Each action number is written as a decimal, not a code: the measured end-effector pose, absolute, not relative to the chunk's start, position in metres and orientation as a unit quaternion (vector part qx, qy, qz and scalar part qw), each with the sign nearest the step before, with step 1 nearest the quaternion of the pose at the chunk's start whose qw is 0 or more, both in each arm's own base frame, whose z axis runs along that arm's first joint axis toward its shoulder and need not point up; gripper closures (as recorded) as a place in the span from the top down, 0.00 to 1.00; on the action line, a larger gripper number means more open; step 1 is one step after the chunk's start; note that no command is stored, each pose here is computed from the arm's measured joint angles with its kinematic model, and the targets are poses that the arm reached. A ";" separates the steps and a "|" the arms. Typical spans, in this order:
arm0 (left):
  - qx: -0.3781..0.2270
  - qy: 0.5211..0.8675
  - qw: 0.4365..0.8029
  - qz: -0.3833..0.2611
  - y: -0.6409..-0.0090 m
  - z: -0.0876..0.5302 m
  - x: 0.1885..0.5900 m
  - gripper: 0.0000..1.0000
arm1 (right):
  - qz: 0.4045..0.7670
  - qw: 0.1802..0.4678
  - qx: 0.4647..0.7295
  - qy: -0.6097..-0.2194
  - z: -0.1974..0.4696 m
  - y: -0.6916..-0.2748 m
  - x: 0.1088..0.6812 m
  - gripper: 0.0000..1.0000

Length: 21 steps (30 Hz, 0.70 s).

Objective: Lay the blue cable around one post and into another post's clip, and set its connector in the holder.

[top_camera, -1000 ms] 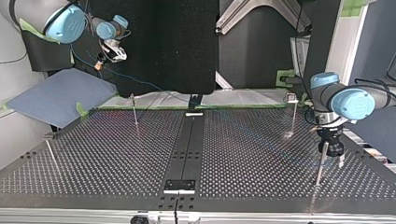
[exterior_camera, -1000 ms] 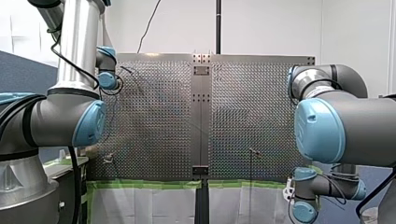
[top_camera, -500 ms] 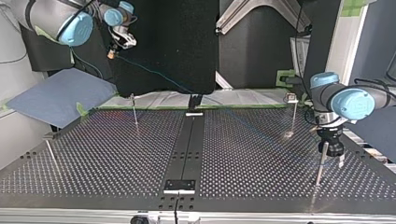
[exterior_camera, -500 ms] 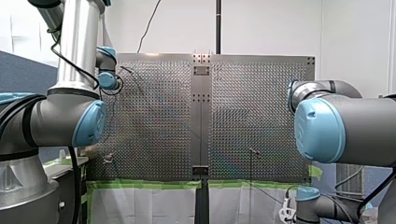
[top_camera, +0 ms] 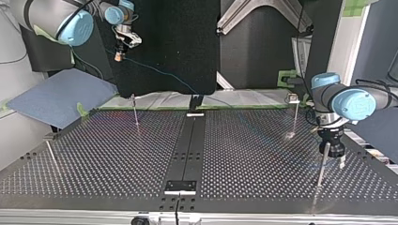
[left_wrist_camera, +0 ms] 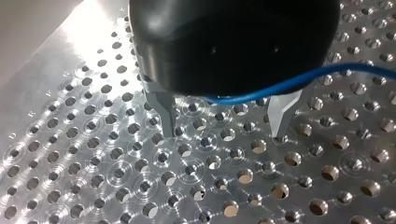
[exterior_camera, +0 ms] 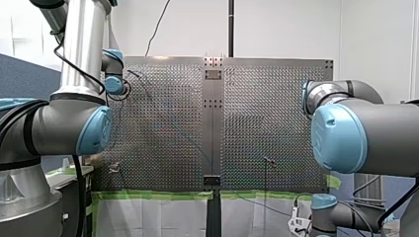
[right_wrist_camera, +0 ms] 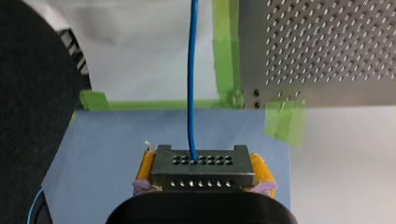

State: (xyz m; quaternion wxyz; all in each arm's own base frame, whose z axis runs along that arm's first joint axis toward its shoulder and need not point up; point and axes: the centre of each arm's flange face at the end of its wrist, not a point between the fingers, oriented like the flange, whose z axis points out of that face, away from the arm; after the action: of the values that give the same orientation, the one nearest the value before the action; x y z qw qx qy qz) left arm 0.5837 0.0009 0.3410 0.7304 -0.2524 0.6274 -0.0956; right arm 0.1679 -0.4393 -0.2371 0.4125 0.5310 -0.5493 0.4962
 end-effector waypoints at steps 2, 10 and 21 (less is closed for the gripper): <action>-0.253 0.627 0.730 -0.095 0.001 0.341 0.584 0.98 | 0.500 0.405 0.537 -0.545 -0.230 -0.442 0.171 0.00; -0.254 0.627 0.731 -0.094 0.002 0.341 0.584 0.98 | 0.501 0.383 0.552 -0.545 -0.205 -0.443 0.174 0.00; -0.255 0.626 0.731 -0.093 0.004 0.341 0.584 0.98 | 0.503 0.379 0.545 -0.553 -0.163 -0.470 0.167 0.00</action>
State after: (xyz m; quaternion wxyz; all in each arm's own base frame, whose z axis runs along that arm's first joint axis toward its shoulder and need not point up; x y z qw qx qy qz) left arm 0.5836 0.0037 0.3410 0.7308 -0.2548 0.6264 -0.0928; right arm 0.1673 -0.4700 -0.1628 0.3792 0.5448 -0.5534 0.5032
